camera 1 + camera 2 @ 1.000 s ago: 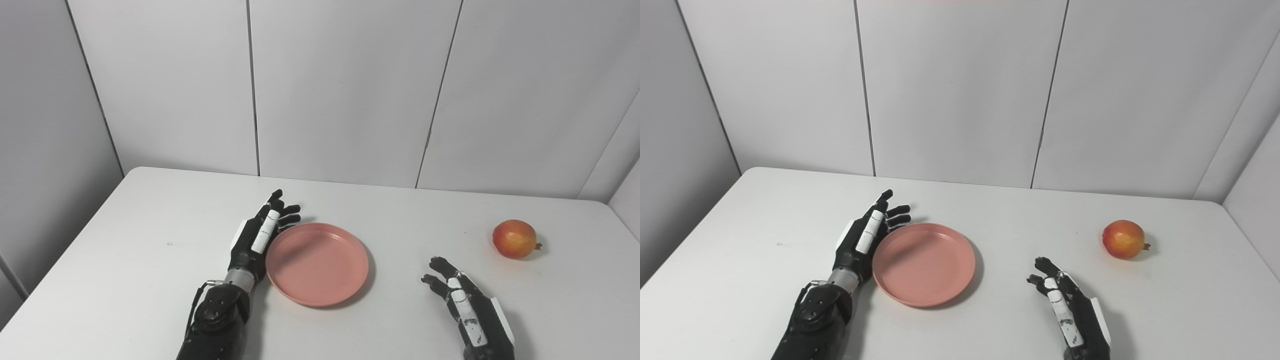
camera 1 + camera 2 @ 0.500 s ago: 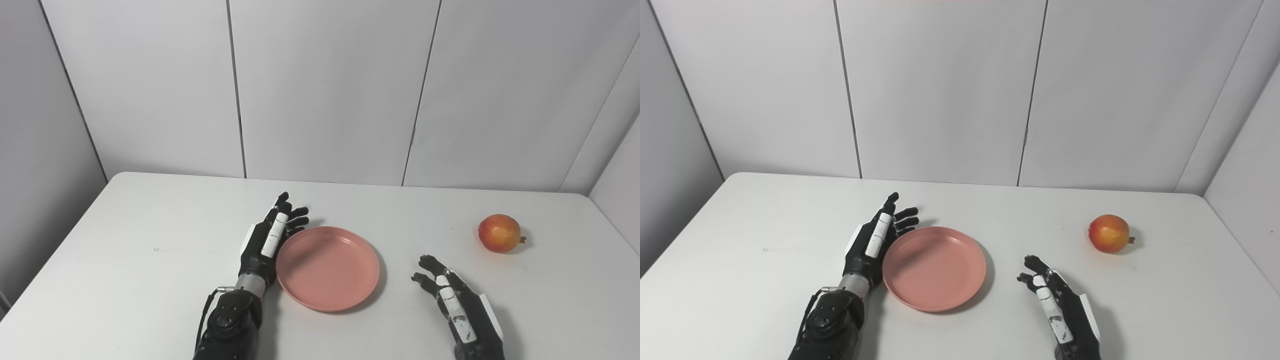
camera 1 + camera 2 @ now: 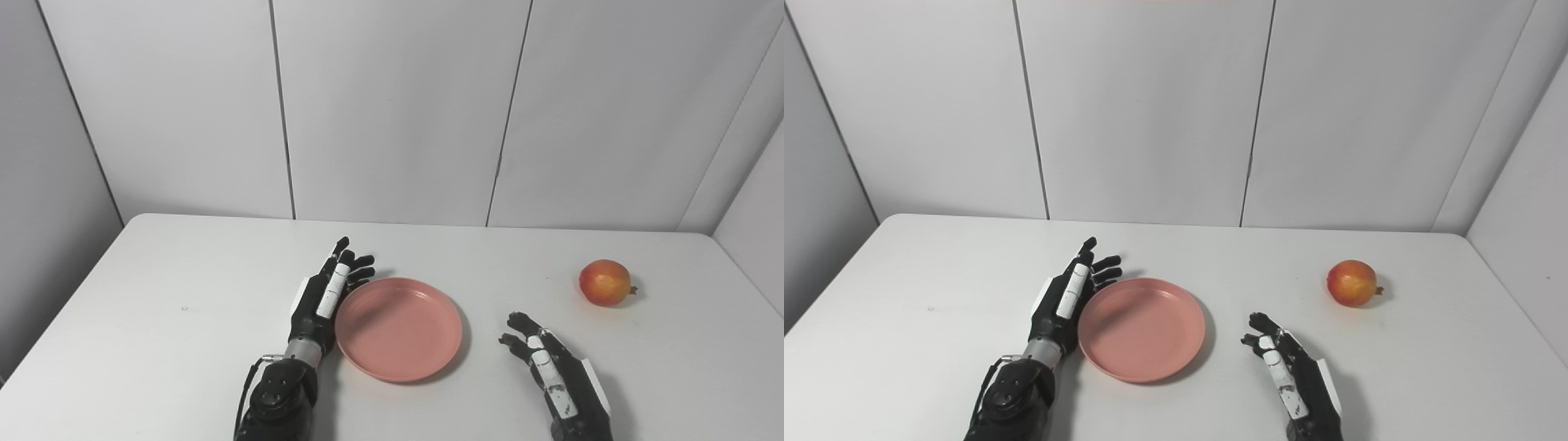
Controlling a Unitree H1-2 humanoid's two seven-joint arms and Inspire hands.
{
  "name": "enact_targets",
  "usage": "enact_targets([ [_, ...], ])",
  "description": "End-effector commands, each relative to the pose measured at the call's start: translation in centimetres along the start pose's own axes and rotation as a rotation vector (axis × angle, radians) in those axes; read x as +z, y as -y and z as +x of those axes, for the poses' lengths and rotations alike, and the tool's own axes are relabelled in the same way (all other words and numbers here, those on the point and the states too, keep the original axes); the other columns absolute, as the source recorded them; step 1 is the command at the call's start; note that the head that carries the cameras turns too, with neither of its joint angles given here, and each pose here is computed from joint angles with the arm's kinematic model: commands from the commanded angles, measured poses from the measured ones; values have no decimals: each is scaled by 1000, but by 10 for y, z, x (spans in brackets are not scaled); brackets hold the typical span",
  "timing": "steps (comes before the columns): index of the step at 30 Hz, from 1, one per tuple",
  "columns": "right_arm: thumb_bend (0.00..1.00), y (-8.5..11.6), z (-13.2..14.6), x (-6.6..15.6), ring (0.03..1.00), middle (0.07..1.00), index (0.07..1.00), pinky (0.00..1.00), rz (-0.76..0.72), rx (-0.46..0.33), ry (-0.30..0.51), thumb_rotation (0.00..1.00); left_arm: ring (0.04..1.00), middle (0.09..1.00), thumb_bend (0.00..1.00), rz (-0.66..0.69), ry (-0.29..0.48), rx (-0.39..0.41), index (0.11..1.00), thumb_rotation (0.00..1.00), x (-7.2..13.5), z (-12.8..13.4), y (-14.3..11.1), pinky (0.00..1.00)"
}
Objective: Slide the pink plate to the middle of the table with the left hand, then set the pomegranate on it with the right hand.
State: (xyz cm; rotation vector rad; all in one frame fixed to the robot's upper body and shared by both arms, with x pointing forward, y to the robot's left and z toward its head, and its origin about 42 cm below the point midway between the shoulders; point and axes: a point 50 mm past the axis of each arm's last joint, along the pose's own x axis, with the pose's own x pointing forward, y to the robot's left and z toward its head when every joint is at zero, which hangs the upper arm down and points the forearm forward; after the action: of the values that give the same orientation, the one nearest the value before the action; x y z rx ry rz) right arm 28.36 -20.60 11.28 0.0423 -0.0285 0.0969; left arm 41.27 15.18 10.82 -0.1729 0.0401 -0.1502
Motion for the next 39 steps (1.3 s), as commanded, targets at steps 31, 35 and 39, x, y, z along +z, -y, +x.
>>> enact_targets([
  [31,716,20,43,99,670,683,670,606,-729,-163,407,811,786,786,957,-42,-56,49,939,808,-14,-6,-19,788],
  [35,748,30,56,120,646,678,663,563,-841,-198,450,811,776,777,949,-41,-56,45,930,807,-13,-7,-16,774],
  [39,759,41,68,137,631,681,665,531,-940,-224,475,811,780,777,934,-45,-58,30,930,803,-14,-8,-12,786],
])
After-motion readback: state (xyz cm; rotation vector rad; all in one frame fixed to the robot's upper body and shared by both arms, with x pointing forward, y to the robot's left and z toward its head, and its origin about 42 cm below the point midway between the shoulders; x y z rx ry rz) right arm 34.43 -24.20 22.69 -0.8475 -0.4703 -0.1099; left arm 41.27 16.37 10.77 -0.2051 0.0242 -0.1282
